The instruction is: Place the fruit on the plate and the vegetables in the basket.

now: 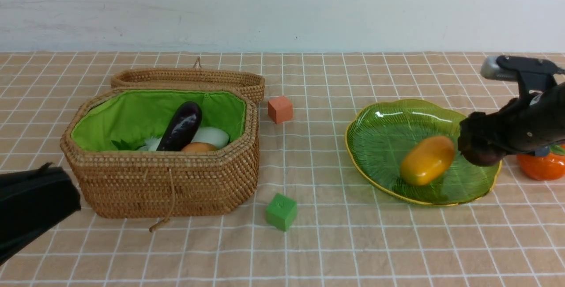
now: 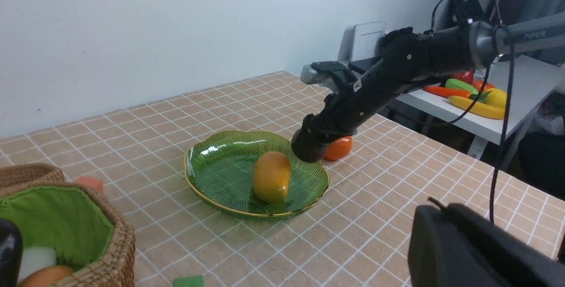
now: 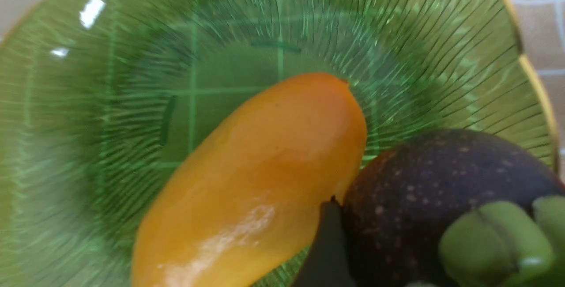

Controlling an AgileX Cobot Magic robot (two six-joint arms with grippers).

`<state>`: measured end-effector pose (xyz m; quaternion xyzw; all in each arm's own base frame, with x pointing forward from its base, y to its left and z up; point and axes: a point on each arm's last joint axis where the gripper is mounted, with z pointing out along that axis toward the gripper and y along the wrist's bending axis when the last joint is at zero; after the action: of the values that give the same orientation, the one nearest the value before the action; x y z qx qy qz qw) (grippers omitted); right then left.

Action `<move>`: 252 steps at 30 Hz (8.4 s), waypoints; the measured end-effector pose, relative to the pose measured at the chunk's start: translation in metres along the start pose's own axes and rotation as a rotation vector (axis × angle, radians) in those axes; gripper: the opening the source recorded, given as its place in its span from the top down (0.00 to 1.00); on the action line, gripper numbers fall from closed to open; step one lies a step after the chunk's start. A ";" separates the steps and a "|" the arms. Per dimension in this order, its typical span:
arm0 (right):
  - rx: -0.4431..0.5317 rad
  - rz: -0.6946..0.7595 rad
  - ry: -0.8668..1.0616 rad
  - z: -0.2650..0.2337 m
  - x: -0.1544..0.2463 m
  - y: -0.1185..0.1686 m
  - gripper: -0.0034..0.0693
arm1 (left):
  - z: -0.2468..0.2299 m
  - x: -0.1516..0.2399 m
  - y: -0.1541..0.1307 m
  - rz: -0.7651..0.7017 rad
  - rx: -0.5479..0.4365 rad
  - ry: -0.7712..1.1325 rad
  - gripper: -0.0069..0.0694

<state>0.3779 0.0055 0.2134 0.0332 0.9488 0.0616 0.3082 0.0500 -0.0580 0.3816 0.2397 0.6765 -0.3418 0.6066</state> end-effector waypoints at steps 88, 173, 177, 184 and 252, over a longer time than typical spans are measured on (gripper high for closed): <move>-0.141 0.543 -0.002 0.046 -0.018 -0.144 0.14 | 0.015 -0.001 0.001 -0.001 -0.005 0.004 0.87; -0.131 -0.006 -0.683 -0.225 0.216 0.007 0.95 | -0.019 0.165 0.033 0.098 -0.075 0.141 0.93; -0.121 0.008 -0.634 -0.205 0.227 0.004 0.95 | -0.019 0.170 0.034 0.097 -0.081 0.172 0.93; -0.039 -0.090 -0.711 -0.180 0.250 -0.007 0.96 | -0.020 0.174 0.035 0.096 -0.090 0.216 0.93; -0.023 -0.076 -0.640 -0.160 0.286 -0.015 0.92 | -0.028 0.205 0.068 -0.290 -0.716 0.091 0.93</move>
<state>0.0523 0.0042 0.1736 0.0117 0.8035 0.0471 0.5934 0.0515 -0.0107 0.1691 -0.0705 0.8061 -0.1555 0.5667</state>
